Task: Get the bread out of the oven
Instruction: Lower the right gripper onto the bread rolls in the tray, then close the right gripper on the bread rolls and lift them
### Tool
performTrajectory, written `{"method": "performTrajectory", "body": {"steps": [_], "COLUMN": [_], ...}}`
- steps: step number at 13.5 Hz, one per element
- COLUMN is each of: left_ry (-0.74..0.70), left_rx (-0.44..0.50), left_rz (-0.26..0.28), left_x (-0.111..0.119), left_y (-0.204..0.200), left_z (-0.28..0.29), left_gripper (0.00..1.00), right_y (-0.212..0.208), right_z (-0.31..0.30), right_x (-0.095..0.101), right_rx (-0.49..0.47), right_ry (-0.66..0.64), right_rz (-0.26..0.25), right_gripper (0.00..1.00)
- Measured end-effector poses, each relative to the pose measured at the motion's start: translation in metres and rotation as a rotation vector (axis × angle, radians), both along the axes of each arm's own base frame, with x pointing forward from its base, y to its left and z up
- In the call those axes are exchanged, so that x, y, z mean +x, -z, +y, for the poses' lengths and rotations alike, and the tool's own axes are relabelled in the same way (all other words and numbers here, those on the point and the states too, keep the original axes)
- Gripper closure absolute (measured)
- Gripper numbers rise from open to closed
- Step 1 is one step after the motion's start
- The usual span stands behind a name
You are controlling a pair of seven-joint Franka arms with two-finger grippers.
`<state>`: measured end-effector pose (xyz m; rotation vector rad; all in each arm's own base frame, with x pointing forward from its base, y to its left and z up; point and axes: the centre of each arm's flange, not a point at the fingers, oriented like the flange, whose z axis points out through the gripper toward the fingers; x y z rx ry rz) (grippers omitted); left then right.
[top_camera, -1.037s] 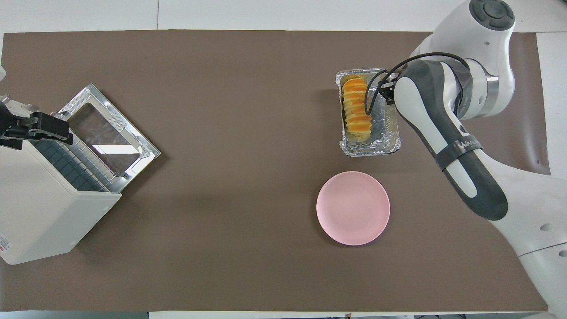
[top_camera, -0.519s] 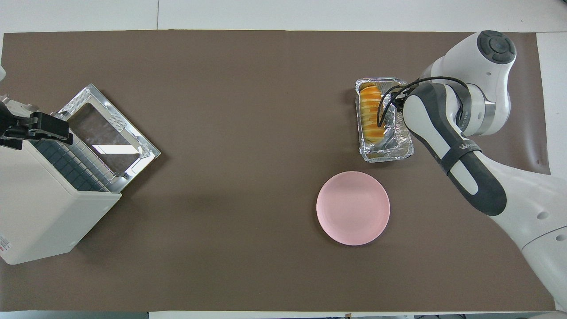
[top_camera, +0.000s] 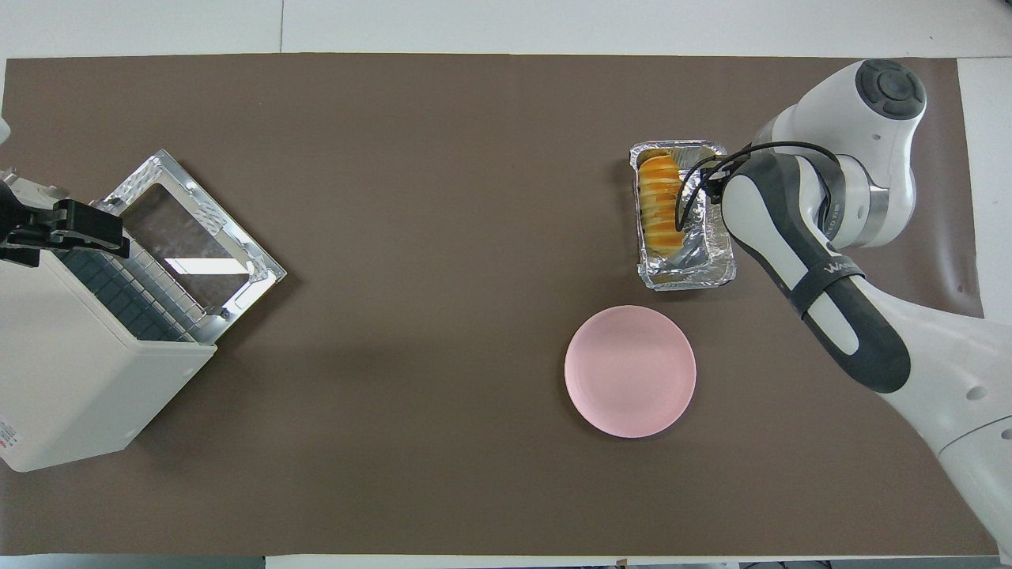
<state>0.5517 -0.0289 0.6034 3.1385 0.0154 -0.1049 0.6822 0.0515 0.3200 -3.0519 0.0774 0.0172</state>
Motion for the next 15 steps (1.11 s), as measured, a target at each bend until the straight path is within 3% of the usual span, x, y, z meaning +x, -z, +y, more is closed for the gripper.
{"method": "performTrajectory", "body": {"steps": [1,2,10,15], "left_ry": [0.000,0.000,0.000,0.000], "left_rx": [0.000,0.000,0.000,0.000], "left_rz": [0.000,0.000,0.000,0.000], "left_x": [0.000,0.000,0.000,0.000], "left_y": [0.000,0.000,0.000,0.000], "left_z": [0.000,0.000,0.000,0.000], "left_gripper": [0.00,0.00,0.00,0.00], "right_y": [-0.001,-0.002,-0.029,-0.028], "right_z": [0.000,0.001,0.013,0.074], "right_x": [0.000,0.000,-0.008,-0.017], "right_rx": [0.000,0.000,0.003,-0.015], "right_ry": [0.012,0.022,0.038,0.072], "right_rz": [0.001,0.001,0.016,0.022], "right_gripper": [0.96,0.89,0.00,0.00]}}
